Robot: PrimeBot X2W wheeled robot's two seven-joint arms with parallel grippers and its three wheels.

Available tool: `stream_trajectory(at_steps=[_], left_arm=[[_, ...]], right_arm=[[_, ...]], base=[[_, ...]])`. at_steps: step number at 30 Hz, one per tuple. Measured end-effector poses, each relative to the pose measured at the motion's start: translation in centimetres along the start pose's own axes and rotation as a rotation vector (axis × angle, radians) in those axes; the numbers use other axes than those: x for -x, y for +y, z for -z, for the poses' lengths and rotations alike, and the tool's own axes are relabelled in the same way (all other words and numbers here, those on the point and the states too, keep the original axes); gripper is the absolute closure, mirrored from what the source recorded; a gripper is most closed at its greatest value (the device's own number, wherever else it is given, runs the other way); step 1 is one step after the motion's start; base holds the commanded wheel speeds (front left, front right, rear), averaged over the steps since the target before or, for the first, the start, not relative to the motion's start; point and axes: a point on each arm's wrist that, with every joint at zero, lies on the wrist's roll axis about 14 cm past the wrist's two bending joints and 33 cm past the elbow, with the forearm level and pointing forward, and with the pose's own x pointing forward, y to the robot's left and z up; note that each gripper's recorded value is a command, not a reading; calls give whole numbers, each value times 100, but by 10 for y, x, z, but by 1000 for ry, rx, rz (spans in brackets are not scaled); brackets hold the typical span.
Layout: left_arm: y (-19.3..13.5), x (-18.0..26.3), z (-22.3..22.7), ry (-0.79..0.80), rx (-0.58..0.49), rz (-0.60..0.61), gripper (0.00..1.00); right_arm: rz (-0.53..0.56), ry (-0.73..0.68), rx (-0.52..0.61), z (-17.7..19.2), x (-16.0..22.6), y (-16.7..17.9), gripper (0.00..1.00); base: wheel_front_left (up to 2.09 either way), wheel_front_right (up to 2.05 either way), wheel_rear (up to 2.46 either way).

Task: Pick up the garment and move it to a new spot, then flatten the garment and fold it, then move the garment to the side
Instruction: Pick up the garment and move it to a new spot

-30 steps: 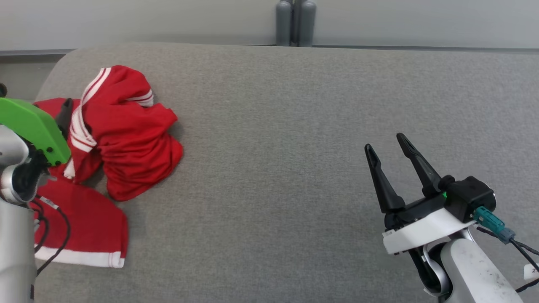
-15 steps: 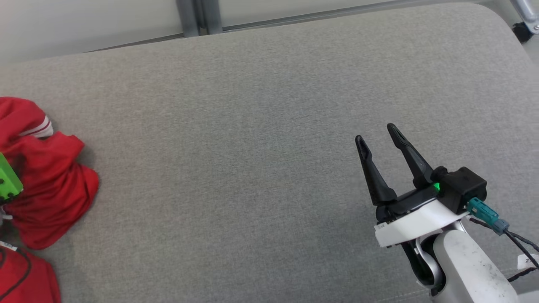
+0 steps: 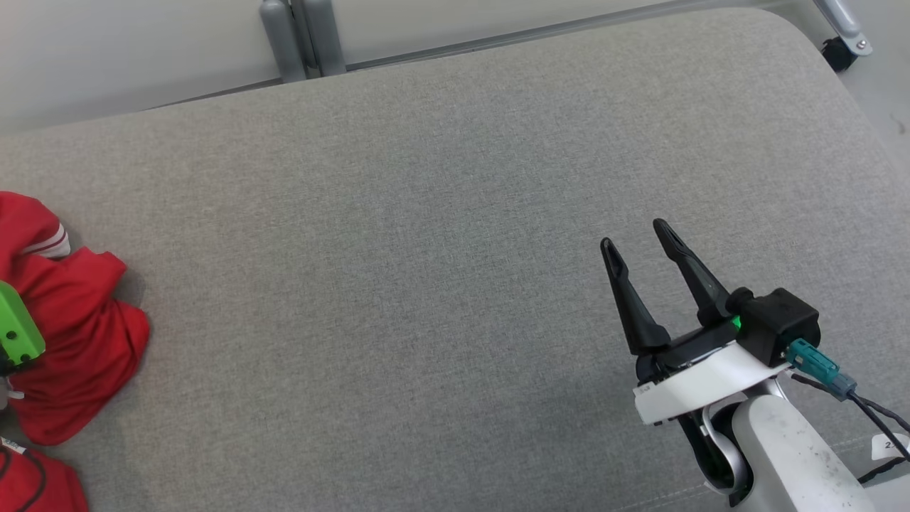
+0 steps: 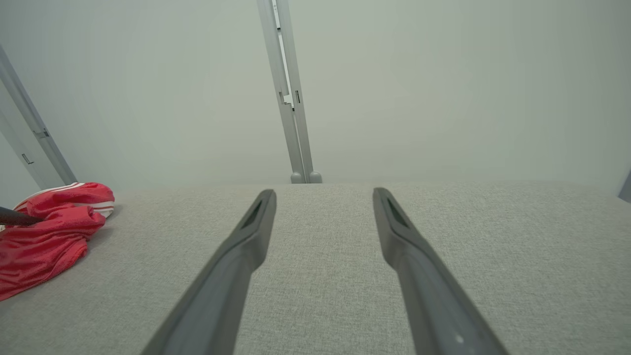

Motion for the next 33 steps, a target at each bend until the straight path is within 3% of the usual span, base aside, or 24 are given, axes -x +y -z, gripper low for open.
stream_trajectory(at_steps=[4, 12, 21, 26, 29, 33], left_arm=[[-3, 14, -15, -68, -54, 4, 100], [-55, 72, -75, -304, -261, 118, 100], [-159, 151, -118, -545, -412, 380, 100], [-233, 186, -116, -631, -441, 588, 100], [-275, 193, -91, -602, -387, 735, 100], [-305, 177, -47, -540, -353, 813, 100]], right_arm=[[-13, -12, -7, -4, 2, 6, 0], [-10, -60, -27, -21, 14, 13, 0], [49, -97, -21, -35, 37, 0, 0], [92, -94, -12, -35, 51, -11, 0], [111, -95, -9, -36, 57, -16, 0], [141, -91, -5, -35, 64, -23, 0]], base=[[0, 0, 0], [0, 0, 0], [0, 0, 0], [0, 0, 0], [0, 0, 0], [0, 0, 0]])
